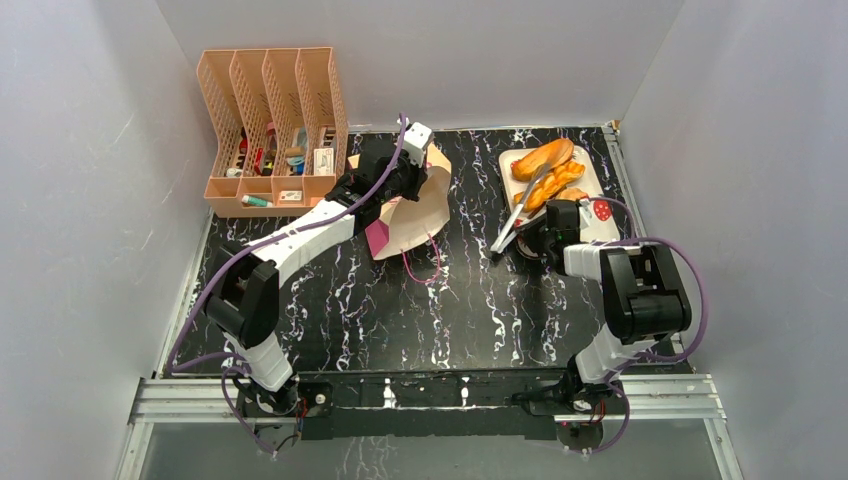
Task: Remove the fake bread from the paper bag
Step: Pick up the clamp from the container.
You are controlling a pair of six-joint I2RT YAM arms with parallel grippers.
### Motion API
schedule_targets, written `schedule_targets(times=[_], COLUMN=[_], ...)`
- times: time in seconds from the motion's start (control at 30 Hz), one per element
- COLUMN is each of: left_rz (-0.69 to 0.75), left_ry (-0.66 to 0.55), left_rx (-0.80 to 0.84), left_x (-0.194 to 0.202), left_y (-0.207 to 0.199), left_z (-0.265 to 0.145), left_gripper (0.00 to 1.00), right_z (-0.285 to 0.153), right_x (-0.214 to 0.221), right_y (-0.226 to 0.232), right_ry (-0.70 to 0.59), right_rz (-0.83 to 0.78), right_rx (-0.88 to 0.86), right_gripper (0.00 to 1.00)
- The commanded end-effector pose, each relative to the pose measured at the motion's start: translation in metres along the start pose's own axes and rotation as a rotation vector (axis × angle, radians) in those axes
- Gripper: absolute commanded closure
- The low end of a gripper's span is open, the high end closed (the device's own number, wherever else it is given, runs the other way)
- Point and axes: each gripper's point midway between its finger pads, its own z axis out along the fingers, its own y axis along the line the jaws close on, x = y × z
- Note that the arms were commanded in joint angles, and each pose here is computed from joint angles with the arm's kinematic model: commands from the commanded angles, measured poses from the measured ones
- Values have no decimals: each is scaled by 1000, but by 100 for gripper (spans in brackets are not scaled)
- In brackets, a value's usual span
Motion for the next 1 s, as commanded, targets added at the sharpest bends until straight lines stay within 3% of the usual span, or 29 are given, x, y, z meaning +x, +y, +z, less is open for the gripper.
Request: schedule_targets(times=[0.0, 0.13, 0.73, 0.97], left_rz=[2, 3, -7, -10], left_ry=[-38, -34, -48, -53], left_rx=[-1, -3, 3, 6], left_x=[-15, -13, -20, -23], left_y=[1, 1, -1, -2], left_z=[-4, -3, -8, -12], left_gripper=[100, 100, 100, 100], right_z=[8, 5, -42, -47], right_x=[-9, -6, -14, -32], right_y=[27, 28, 44, 37], right_ry=[-16, -2, -5, -70], right_rz=[-17, -19, -24, -8], right_rx=[-82, -92, -131, -99], right_gripper=[92, 100, 100, 100])
